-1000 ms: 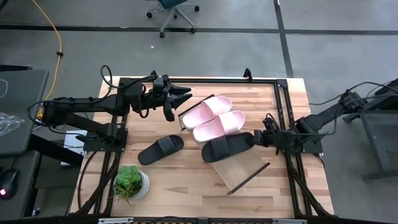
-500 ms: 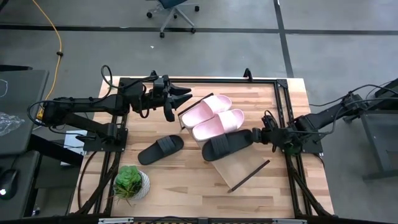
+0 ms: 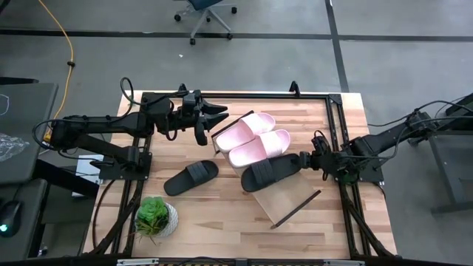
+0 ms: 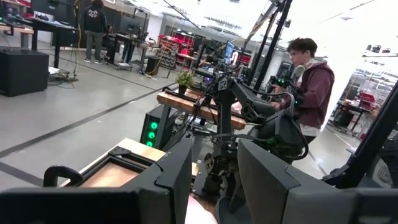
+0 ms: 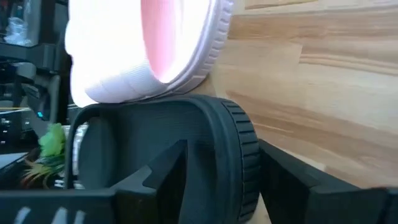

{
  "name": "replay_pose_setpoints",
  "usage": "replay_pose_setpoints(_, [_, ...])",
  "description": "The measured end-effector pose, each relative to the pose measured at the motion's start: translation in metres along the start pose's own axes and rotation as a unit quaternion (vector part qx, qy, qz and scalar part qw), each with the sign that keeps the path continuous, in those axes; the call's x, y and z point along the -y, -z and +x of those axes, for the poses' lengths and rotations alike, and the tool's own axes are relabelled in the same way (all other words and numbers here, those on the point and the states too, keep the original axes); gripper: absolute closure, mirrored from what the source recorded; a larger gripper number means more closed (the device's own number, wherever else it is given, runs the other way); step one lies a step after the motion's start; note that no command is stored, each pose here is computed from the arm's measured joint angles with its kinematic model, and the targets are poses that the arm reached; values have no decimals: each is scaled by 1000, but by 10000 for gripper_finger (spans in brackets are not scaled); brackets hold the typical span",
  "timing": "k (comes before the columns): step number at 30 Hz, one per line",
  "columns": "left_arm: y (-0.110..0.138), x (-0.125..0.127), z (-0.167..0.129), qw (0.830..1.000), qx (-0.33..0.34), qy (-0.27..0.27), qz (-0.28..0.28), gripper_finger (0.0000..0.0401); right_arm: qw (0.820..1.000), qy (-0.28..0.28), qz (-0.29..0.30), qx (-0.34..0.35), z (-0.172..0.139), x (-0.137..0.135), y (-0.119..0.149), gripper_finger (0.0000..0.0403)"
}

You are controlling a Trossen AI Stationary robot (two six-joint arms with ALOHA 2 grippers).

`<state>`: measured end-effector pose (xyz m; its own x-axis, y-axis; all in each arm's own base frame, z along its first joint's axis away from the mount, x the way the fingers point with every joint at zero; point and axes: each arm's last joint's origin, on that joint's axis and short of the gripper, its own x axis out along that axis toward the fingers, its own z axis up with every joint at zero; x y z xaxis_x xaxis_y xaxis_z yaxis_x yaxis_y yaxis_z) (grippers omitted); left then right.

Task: Pick and place slides into the shelf
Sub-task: Put the top black slide on the shelf

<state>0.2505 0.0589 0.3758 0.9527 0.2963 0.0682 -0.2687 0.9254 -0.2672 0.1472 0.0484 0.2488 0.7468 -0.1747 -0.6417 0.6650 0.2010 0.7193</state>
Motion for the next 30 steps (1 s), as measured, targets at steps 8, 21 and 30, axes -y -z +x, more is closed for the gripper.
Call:
replay_pose_setpoints(8, [0,0,0,1000,0,0,0,284,999,-5,-6,47,-4,2,-5,233])
replay_pose_setpoints(21, [0,0,0,1000,-2,9,0,284,1000,4,-25,14,-21,15,-13,234])
replay_pose_setpoints(30, [0,1,0,1000,-3,9,0,284,999,-7,-28,41,-38,27,-22,234])
